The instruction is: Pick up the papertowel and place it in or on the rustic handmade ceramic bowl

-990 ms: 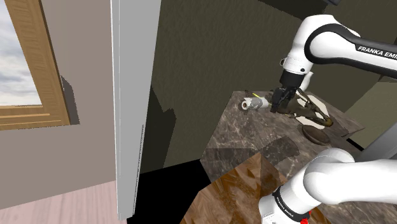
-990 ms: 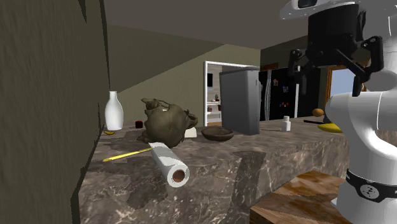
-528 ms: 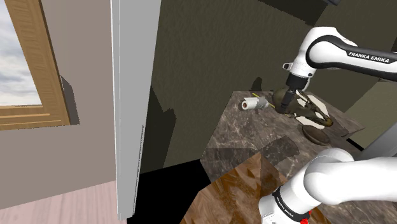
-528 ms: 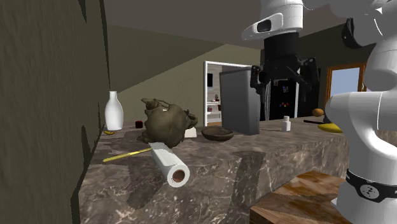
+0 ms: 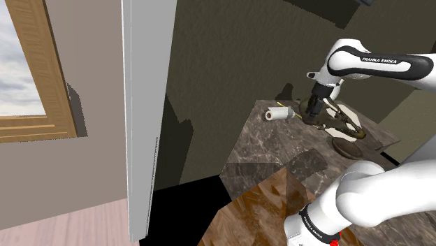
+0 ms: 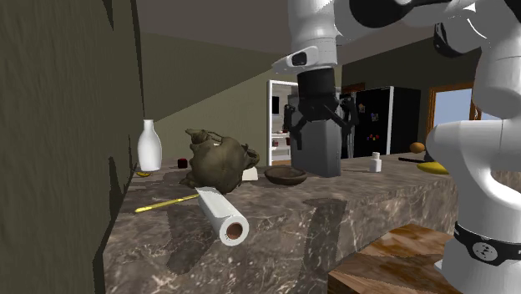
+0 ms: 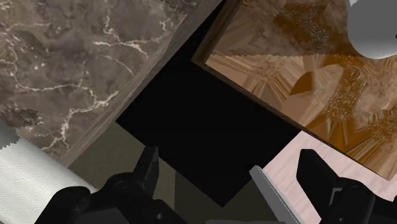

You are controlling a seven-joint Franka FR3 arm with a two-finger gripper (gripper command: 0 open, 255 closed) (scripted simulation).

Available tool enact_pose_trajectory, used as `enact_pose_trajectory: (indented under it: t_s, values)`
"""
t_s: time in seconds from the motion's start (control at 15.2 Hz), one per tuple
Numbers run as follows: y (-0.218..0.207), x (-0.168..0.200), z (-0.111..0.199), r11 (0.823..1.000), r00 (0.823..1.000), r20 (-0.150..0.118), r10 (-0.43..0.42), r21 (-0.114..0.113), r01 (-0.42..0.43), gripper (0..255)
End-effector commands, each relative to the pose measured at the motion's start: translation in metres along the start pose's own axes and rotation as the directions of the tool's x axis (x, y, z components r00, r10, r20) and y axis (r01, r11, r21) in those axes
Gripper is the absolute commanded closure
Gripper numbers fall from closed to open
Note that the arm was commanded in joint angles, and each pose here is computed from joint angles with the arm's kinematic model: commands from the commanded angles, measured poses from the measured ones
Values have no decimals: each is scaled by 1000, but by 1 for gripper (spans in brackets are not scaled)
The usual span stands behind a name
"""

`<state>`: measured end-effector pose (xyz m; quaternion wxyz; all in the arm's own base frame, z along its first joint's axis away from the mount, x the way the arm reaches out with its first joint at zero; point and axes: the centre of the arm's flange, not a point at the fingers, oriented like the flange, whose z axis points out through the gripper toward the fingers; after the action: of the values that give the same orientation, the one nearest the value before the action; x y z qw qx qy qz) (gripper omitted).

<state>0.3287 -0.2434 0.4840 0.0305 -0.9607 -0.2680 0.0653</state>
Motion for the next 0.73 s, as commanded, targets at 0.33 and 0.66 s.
enact_pose_trajectory:
  t_s: [0.33,0.66]
  values:
    - [94,11,27,965,965,-32,-262,15,263,0]
    - [156,33,45,900,899,-58,-434,23,436,0]
